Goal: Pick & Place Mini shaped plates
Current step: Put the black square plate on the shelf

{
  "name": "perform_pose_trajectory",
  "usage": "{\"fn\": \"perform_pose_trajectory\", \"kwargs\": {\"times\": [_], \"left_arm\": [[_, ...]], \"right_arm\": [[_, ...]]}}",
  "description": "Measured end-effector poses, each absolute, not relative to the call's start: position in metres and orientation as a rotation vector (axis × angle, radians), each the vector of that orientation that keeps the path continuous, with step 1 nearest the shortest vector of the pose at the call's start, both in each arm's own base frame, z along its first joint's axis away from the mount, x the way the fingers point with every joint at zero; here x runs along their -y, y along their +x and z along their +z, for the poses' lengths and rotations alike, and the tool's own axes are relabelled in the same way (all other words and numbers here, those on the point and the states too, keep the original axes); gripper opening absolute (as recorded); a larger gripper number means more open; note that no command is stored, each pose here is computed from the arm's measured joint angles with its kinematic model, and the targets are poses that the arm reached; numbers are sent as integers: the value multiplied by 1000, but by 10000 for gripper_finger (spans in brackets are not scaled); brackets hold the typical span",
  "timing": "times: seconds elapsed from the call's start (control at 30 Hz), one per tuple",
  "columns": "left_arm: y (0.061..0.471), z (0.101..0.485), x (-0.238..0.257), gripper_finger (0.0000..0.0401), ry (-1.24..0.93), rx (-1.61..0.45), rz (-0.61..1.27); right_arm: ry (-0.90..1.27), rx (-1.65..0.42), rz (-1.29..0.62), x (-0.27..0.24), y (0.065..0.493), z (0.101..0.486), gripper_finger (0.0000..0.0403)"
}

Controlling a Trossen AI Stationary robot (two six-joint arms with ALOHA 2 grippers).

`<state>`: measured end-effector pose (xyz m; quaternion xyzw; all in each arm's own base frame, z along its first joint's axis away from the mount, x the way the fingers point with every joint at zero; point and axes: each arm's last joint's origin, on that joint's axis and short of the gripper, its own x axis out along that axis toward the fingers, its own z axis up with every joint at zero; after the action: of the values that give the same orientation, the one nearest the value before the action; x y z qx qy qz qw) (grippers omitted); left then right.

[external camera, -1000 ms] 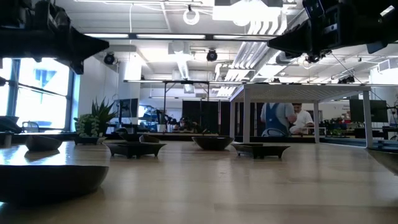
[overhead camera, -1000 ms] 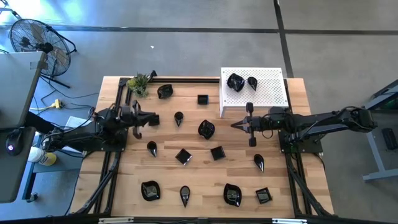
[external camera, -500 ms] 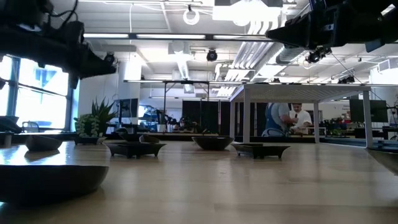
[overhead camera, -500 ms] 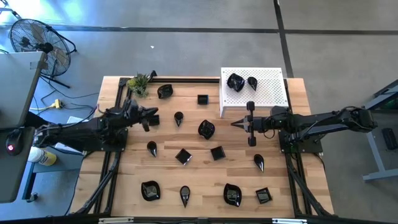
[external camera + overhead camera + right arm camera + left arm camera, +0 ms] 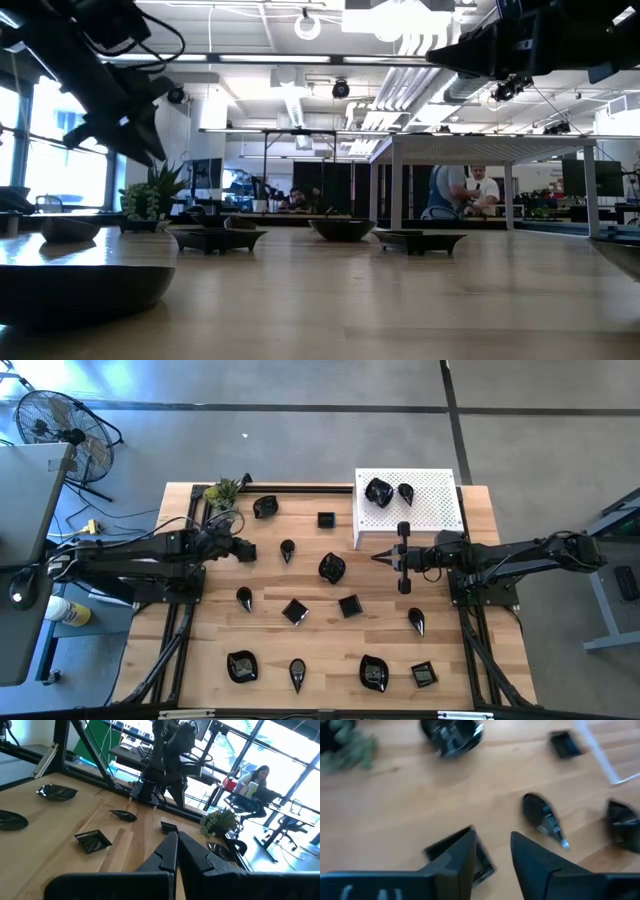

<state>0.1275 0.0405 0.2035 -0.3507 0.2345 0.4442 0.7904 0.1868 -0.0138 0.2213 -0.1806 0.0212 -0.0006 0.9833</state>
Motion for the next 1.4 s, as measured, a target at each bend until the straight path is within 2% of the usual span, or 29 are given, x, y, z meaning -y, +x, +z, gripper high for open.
{"fn": "perform_pose_trajectory", "kwargs": {"times": [0.17, 0.6, 1.17, 1.27, 1.4], "left_arm": [[131, 195, -41, 148, -854, -554, 1058], [145, 164, -44, 150, -868, -740, 1226], [162, 136, -48, 150, -825, -877, 1278], [164, 135, -48, 142, -832, -887, 1258], [165, 135, -48, 109, -830, -891, 1243]], "right_arm": [[-333, -62, 2, 14, 187, 219, 2], [-245, -120, 15, 13, 186, 214, 1], [-233, -117, 19, 13, 186, 214, 2], [-233, -117, 20, 13, 186, 214, 1], [-233, -117, 20, 13, 186, 214, 2]]}}
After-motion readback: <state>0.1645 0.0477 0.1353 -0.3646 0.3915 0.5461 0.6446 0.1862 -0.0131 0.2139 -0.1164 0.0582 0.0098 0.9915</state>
